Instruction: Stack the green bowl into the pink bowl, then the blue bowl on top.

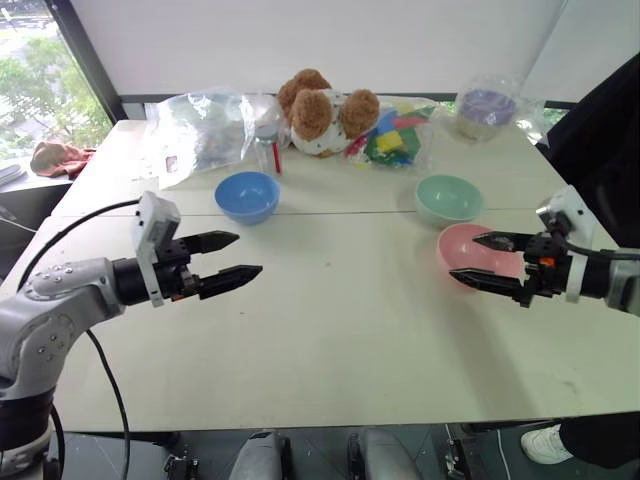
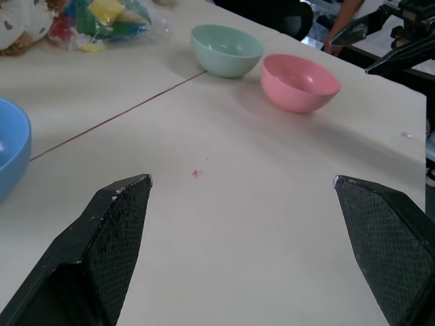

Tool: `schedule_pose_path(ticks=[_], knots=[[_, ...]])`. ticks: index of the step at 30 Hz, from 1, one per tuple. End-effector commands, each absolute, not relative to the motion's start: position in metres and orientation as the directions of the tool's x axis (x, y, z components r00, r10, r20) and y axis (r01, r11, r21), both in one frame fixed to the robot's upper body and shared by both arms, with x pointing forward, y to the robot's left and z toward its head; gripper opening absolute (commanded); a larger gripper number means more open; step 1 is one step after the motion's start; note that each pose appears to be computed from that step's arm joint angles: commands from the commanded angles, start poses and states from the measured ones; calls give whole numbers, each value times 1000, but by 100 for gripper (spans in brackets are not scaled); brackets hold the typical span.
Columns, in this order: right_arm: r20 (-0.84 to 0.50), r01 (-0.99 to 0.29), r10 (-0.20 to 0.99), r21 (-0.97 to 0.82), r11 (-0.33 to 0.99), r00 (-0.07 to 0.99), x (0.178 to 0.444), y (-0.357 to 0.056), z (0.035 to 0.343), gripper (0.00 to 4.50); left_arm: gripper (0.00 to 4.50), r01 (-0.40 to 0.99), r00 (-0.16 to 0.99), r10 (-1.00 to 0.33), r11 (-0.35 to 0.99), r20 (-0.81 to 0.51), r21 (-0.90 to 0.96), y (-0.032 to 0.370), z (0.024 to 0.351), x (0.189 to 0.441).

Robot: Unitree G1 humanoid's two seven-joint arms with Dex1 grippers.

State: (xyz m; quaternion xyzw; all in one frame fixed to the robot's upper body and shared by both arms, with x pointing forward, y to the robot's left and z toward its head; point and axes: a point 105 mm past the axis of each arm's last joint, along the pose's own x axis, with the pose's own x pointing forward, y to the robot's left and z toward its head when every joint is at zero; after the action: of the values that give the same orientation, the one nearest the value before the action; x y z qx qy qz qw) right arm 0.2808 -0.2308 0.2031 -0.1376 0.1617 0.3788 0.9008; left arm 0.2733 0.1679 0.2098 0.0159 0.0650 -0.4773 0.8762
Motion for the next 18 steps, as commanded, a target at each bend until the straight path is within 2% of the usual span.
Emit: schedule_pose_path(ticks=[1, 9, 18], knots=[[-395, -714, 610, -209, 669, 687, 280, -233, 211, 450, 442, 844, 533, -838, 536, -113, 10, 167, 218, 274], [-450, -679, 540, -240, 694, 711, 287, -241, 195, 450, 442, 843, 536, -837, 537, -112, 16, 167, 217, 276], [-551, -600, 379, -299, 742, 743, 329, -253, 150, 450, 442, 851, 523, -844, 525, -117, 17, 160, 213, 278]])
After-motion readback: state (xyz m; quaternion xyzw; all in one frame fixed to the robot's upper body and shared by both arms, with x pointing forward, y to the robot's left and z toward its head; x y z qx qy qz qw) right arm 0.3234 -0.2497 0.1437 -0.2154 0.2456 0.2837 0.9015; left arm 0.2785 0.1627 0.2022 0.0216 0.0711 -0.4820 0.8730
